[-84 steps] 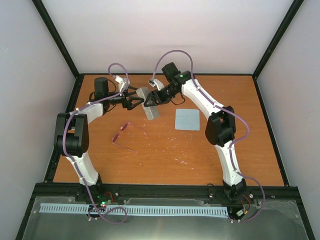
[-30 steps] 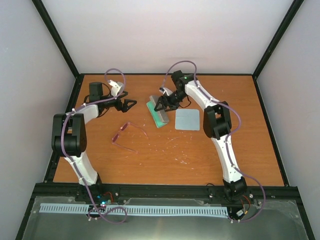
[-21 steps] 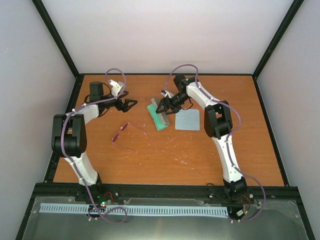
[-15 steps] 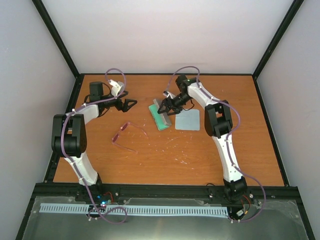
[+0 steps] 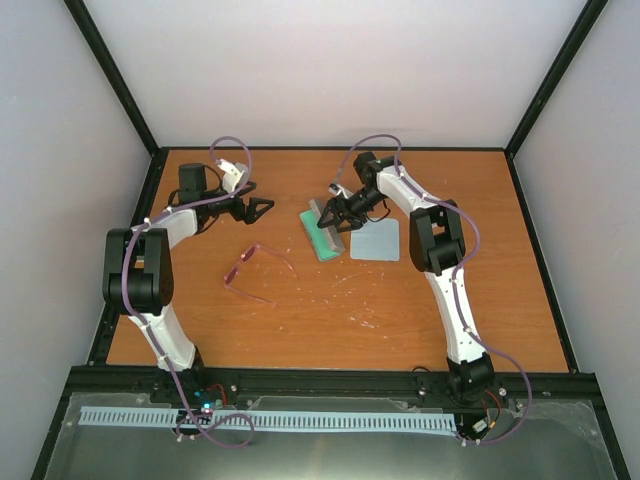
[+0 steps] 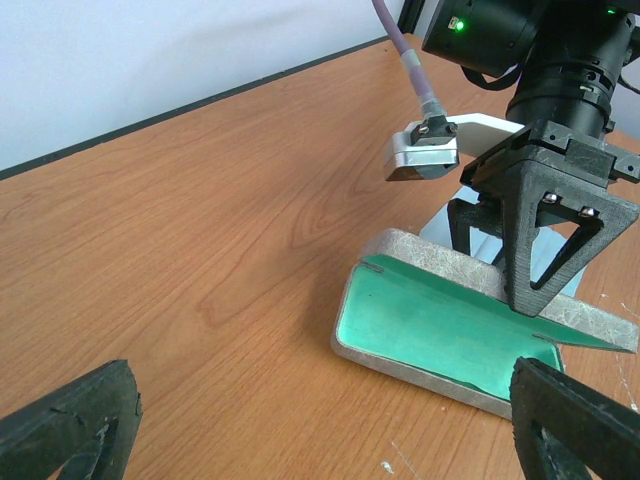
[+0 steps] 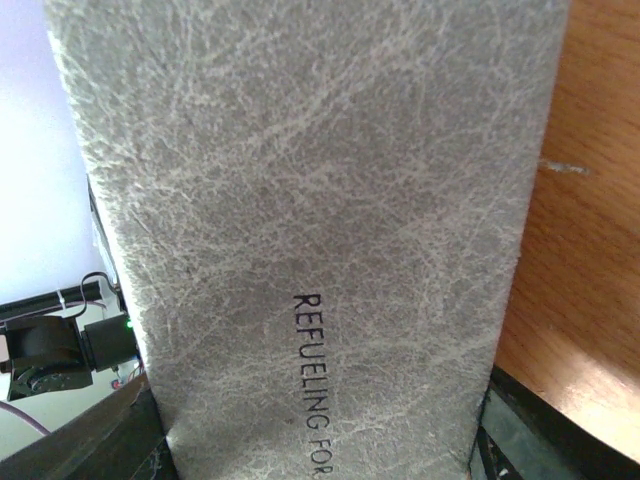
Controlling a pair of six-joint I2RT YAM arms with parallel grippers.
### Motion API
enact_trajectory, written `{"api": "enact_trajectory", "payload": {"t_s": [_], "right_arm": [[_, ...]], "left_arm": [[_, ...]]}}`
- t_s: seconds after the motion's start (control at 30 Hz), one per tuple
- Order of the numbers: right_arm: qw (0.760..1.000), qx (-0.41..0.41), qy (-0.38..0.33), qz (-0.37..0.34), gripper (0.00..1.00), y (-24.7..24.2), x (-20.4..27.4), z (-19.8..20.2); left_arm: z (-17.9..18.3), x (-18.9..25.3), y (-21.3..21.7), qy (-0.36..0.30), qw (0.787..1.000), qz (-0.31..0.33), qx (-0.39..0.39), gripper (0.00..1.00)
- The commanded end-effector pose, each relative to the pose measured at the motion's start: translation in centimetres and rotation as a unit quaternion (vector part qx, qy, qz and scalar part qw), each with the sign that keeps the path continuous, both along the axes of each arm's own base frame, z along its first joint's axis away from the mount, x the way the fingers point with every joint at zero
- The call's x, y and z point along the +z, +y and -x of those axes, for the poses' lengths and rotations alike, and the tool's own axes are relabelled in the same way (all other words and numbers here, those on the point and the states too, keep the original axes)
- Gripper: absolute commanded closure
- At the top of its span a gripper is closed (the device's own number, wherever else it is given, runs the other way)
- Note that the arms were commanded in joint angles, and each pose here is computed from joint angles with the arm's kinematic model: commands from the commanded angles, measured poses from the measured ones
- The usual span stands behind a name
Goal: Organize the sunglasses
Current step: Place the sunglasses case at the center of the board.
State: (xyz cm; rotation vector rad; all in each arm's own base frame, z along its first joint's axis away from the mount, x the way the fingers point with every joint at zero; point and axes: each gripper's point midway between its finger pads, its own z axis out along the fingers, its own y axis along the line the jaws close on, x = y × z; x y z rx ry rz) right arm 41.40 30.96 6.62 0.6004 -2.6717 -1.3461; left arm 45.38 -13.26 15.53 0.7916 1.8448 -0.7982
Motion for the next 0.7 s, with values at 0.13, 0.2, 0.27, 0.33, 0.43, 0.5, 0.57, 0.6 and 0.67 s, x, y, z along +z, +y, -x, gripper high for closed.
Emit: {"api": "enact_trajectory", "payload": {"t_s": [0.13, 0.2, 0.27, 0.33, 0.43, 0.5, 0.57, 0.6, 0.67], "right_arm": [[0.999, 0.002, -0.012, 0.042, 0.40, -0.9, -1.8, -0.5], [0.999, 0.000, -0.016, 0.044, 0.36, -0.9, -1.6, -0.6], [0.999, -0.003, -0.019, 0.047, 0.32, -1.0, -1.7, -0.8], [0.999, -0.005, -0.018, 0.048, 0.30, -0.9, -1.7, -0.9], [0.998, -0.006, -0.022, 0.052, 0.23, -1.0, -1.6, -1.0], [0.998, -0.006, -0.023, 0.053, 0.15, -1.1, -1.5, -1.0], [0.998, -0.007, -0.026, 0.059, 0.14, -1.2, -1.4, -1.0], [0.998, -0.007, -0.028, 0.061, 0.14, -1.3, -1.2, -1.1], [0.997, -0.011, -0.036, 0.071, 0.14, -1.5, -0.8, -1.2]], "left_arm": [[0.2, 1.3, -0.1, -0.016, 1.000, -0.001, -0.001, 0.00], [0.2, 1.2, -0.1, -0.016, 1.000, -0.001, -0.001, 0.00], [0.2, 1.2, 0.0, -0.016, 1.000, 0.000, 0.000, 0.01], [0.2, 1.3, 0.0, -0.017, 1.000, 0.000, 0.000, 0.01], [0.2, 1.2, 0.0, -0.017, 1.000, -0.001, 0.000, 0.01], [0.3, 1.2, -0.1, -0.017, 1.000, -0.001, -0.001, 0.00], [0.3, 1.2, 0.0, -0.017, 1.000, -0.001, -0.001, 0.00], [0.3, 1.2, -0.1, -0.016, 1.000, 0.000, -0.001, 0.01], [0.2, 1.2, 0.0, -0.017, 1.000, -0.001, -0.001, 0.01]]}}
